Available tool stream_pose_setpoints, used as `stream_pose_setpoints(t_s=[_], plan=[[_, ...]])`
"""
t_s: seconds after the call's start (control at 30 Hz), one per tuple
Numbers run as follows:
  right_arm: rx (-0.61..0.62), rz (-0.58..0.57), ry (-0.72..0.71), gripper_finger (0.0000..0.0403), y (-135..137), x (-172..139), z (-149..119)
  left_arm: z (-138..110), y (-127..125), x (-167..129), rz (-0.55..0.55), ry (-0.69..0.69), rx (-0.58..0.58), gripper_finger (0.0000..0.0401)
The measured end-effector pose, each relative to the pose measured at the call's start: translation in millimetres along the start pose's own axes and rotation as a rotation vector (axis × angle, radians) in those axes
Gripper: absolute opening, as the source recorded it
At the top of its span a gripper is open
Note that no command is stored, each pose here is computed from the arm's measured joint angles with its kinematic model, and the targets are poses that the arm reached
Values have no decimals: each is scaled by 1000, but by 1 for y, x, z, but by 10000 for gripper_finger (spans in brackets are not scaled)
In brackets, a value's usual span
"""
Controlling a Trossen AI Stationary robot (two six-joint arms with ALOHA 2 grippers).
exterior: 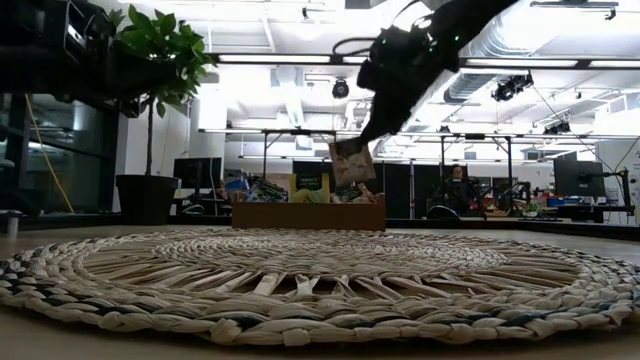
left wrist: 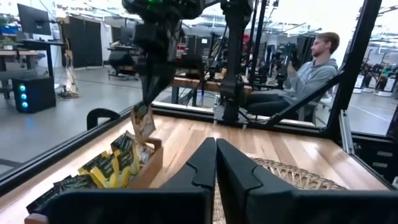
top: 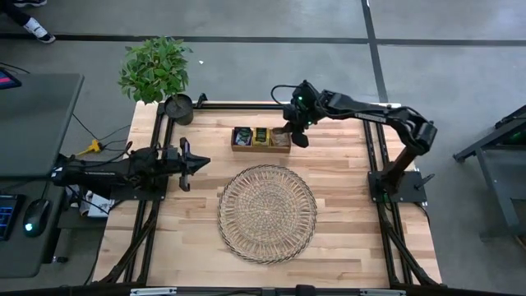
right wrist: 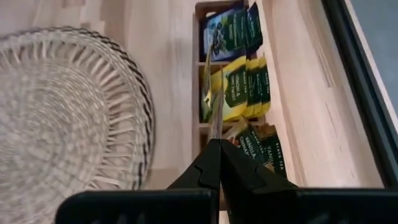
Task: Pick & Place Tea
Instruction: Put the brown tea bag in the right section of the wooden organizer
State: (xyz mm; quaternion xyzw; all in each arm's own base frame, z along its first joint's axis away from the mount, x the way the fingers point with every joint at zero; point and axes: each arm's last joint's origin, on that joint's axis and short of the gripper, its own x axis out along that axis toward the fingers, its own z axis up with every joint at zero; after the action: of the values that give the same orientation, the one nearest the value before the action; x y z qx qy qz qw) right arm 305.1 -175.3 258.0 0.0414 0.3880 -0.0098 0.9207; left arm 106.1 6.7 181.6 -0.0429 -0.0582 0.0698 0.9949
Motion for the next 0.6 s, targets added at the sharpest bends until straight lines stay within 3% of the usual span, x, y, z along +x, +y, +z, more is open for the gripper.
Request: stream_pose_setpoints(t_s=[0.6], plan=[[23, -36, 138, 0, -31, 47, -29, 4, 0, 0, 4, -38, -5, 5]])
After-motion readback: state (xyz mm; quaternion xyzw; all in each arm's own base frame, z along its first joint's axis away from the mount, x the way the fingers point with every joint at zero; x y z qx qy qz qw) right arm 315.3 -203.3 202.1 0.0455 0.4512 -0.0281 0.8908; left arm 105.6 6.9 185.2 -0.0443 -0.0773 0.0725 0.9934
